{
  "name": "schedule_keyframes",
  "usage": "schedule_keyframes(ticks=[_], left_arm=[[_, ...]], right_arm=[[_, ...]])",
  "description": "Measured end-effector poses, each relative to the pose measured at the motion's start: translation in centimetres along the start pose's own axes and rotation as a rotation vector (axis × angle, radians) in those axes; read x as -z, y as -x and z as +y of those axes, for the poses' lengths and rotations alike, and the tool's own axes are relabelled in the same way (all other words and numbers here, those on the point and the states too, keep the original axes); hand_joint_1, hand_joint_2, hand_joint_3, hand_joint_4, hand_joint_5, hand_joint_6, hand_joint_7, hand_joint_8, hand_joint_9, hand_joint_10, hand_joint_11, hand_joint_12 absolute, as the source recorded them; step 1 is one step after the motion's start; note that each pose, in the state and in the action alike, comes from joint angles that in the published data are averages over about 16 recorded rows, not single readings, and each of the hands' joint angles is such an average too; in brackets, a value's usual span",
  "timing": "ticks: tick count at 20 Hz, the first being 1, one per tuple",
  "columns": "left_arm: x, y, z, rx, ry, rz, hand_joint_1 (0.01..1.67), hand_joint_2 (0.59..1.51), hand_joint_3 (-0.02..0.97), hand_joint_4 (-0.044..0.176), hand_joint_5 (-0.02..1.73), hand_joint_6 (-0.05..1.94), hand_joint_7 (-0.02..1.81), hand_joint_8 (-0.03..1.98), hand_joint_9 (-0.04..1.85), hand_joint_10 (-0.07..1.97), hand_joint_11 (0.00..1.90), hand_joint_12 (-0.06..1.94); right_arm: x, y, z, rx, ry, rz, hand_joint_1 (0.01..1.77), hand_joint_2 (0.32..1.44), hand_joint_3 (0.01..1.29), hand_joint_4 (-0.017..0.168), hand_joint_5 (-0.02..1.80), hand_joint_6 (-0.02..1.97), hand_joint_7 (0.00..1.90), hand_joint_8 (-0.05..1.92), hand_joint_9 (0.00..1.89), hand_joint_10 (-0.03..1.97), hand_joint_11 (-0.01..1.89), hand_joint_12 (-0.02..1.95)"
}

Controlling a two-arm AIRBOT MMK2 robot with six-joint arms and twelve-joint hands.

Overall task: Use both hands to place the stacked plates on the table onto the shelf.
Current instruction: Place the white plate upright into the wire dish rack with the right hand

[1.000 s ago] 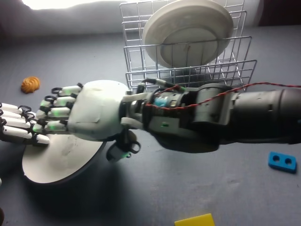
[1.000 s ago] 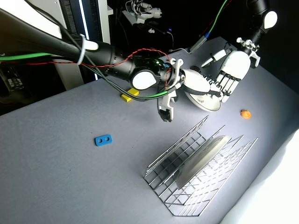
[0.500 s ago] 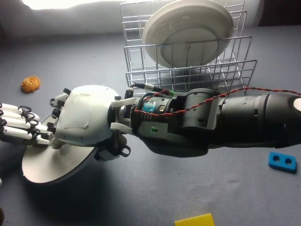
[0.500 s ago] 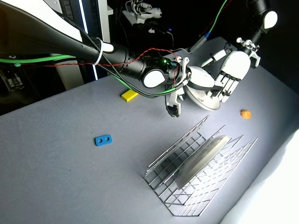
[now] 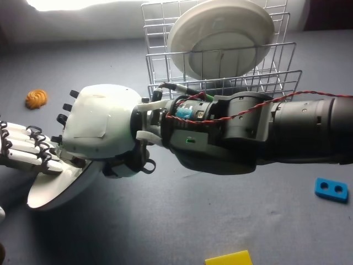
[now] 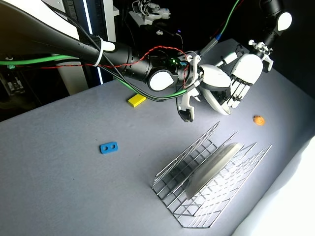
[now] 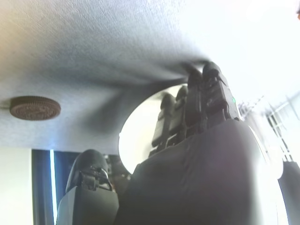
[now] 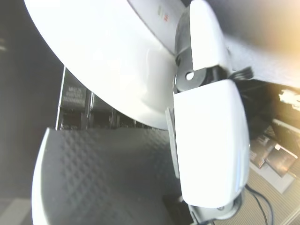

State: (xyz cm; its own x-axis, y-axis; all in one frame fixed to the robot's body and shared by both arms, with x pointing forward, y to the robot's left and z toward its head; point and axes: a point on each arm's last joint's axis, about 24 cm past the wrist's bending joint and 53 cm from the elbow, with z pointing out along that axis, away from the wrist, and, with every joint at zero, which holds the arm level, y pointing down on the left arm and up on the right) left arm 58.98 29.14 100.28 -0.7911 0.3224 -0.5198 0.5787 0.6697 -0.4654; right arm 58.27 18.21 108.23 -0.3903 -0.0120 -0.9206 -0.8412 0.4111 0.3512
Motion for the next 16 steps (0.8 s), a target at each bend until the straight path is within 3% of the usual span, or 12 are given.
schedule_keyframes(ticks=[8,16], left_arm=[[2.2,5.6,-0.9,-0.026,-0.013,-0.127,0.01,1.141,0.013,0.0,0.15,0.0,0.11,0.0,0.08,0.02,0.02,0.16],[5.5,10.2,-2.2,-0.051,-0.026,-0.254,0.02,1.141,0.013,-0.002,0.16,0.01,0.12,0.01,0.08,0.02,0.02,0.16]], right_arm=[[1.4,0.9,0.6,0.003,0.012,-0.007,1.26,1.0,0.02,-0.005,0.84,0.72,0.96,0.7,1.01,1.04,0.92,1.1],[4.6,2.8,1.8,-0.011,0.022,-0.012,1.3,1.0,0.01,-0.002,0.88,0.84,1.0,0.77,1.03,1.0,0.94,1.07]])
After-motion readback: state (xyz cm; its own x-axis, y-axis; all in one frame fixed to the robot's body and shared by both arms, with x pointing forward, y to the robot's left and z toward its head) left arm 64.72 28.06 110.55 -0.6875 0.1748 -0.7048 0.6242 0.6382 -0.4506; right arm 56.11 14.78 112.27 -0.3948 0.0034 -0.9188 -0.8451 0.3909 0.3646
